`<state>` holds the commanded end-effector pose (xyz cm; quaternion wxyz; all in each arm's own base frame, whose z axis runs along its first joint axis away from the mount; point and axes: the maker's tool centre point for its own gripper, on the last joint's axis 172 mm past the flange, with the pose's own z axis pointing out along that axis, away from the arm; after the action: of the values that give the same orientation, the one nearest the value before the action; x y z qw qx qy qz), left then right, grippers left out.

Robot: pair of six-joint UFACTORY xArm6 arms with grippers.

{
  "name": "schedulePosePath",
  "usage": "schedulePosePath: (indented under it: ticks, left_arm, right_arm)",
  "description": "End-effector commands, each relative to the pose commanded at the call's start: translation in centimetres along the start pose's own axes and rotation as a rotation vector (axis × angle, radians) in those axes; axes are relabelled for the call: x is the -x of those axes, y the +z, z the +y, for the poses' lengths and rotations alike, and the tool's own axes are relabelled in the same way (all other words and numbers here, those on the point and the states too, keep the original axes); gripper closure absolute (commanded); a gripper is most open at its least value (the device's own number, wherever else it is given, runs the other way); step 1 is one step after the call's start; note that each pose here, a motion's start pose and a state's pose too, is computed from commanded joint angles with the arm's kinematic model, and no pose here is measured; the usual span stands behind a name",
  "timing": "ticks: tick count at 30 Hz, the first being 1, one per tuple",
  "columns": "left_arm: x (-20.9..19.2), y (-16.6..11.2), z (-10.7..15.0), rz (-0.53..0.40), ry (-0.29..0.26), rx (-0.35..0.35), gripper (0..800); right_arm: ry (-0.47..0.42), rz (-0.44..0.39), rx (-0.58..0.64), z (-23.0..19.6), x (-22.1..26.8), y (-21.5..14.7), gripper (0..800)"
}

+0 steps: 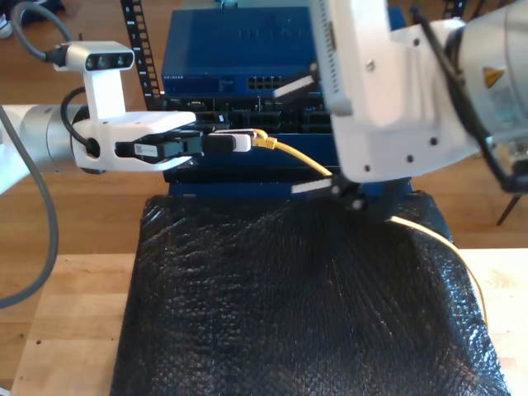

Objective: Grab the cable and plug it in

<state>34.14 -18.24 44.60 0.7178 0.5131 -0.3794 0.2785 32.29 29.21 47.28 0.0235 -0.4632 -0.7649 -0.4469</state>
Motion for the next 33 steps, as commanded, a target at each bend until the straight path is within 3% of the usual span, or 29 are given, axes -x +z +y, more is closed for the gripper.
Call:
schedulePosePath:
  ticks: [8,33]
  left_arm:
    - [-0.9,0.1,1.2,0.075,0.0,0.074,798]
    - [-1.1,0.1,2.7,0.104,-0.005,0.133,798]
  right_arm:
    - [-0.006,-0.004,0.049,0.6,0.1,-0.8,45]
    - [-0.03,-0.003,0.167,1.6,-0.3,-1.6,47]
